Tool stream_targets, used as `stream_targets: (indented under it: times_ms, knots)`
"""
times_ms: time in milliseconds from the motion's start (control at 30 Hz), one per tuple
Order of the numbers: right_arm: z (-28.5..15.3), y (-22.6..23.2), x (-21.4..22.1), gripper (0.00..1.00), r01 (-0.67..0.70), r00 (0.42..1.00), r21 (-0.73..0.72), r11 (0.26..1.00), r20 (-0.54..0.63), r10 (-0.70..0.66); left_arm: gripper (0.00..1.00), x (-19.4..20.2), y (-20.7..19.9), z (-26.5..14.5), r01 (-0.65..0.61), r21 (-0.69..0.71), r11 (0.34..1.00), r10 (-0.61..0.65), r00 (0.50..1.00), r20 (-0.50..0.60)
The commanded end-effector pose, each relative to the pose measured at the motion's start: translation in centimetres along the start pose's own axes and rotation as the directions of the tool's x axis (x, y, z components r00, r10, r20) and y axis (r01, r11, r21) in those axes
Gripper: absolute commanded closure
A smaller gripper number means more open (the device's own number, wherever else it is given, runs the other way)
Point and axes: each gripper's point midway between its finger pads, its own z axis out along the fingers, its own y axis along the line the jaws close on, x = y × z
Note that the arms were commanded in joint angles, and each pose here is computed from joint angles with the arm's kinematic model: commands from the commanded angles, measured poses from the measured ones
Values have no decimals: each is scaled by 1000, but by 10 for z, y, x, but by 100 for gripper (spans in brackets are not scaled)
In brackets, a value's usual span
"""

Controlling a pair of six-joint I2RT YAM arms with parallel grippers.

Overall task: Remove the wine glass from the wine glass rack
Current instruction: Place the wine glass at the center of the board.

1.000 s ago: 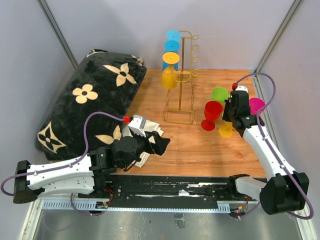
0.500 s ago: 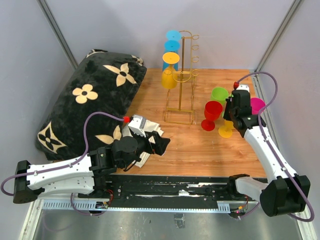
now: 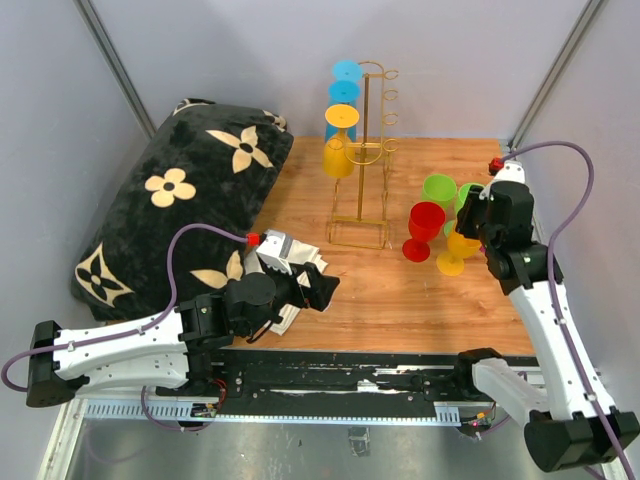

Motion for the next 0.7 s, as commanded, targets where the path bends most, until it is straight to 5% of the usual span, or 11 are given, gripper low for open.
stream_targets:
  times_ms: [0, 500, 667]
  knots:
    - [-29, 16, -16, 69, -55, 997, -131, 990, 39, 60, 0, -18, -1, -2, -3, -15, 1000, 3, 999, 46]
    - [-92, 89, -15, 49, -74, 996, -577, 814, 3, 92, 0, -65, 37, 17, 125, -101, 987, -120, 991, 52]
    - [-106, 102, -8, 31, -86, 994, -661, 746, -10, 107, 0, -91, 43, 24, 158, -39, 987, -156, 987, 46]
